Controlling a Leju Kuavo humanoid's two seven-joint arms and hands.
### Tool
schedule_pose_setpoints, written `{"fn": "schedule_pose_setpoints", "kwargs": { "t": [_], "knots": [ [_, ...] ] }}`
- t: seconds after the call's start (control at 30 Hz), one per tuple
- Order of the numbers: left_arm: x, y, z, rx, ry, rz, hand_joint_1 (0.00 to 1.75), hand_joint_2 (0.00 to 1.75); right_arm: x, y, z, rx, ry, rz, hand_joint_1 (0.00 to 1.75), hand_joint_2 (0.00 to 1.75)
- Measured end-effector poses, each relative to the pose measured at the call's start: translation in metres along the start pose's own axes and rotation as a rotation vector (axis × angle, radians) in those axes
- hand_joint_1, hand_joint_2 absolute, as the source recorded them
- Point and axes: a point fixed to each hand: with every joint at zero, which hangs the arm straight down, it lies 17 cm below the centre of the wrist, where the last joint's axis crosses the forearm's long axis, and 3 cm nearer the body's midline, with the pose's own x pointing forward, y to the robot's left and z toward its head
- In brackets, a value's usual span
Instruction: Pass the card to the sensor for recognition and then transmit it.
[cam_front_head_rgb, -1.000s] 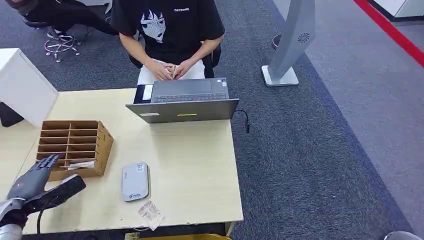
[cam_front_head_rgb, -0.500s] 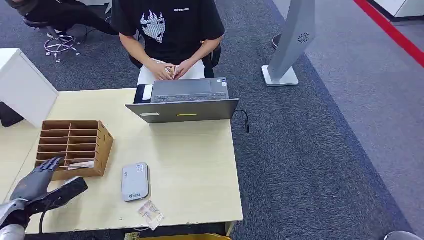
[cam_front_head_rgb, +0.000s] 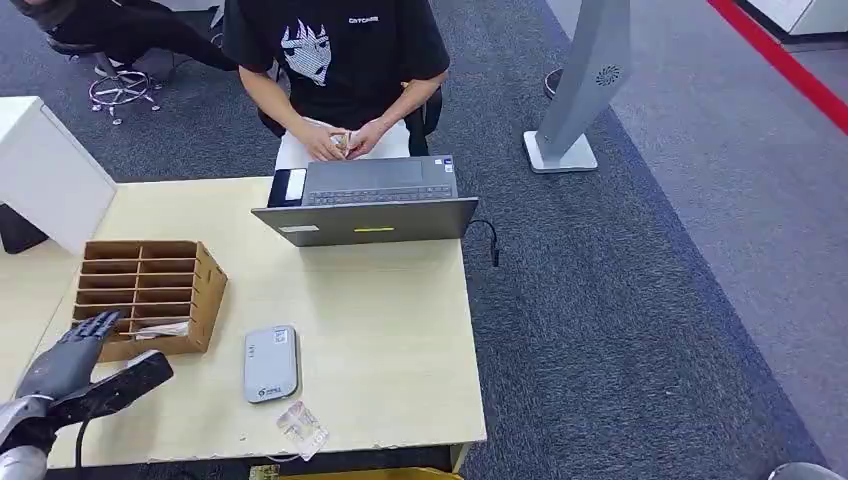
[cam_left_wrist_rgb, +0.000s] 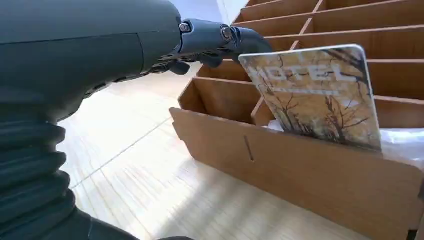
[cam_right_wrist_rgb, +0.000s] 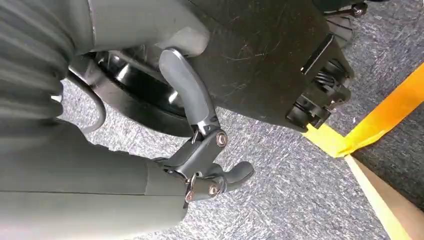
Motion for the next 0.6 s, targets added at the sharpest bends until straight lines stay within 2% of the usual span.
{"fn": "schedule_pose_setpoints", "kwargs": {
  "t": [0.23,0.3,0.33,0.43,0.6],
  "knots": [
    [0.003,0.011,-0.003,0.034,-0.015,-0.012,0.00,1.75,0.000,0.000,0.000,0.000,0.000,-0.001,0.00,1.75],
    [0.007,0.022,-0.007,0.059,-0.026,-0.016,0.00,1.75,0.001,0.000,0.000,0.000,-0.001,-0.001,0.00,1.75],
    [0.018,0.044,-0.015,0.099,-0.051,-0.024,0.00,1.75,0.001,0.001,0.000,0.002,-0.002,0.001,0.00,1.75],
    [0.025,0.054,-0.019,0.116,-0.062,-0.028,0.00,1.75,0.001,0.001,0.000,0.003,-0.002,0.001,0.00,1.75],
    [0.030,0.056,-0.021,0.120,-0.071,-0.029,0.00,1.75,0.001,0.001,0.000,0.003,-0.002,0.001,0.00,1.75]
  ]
}}
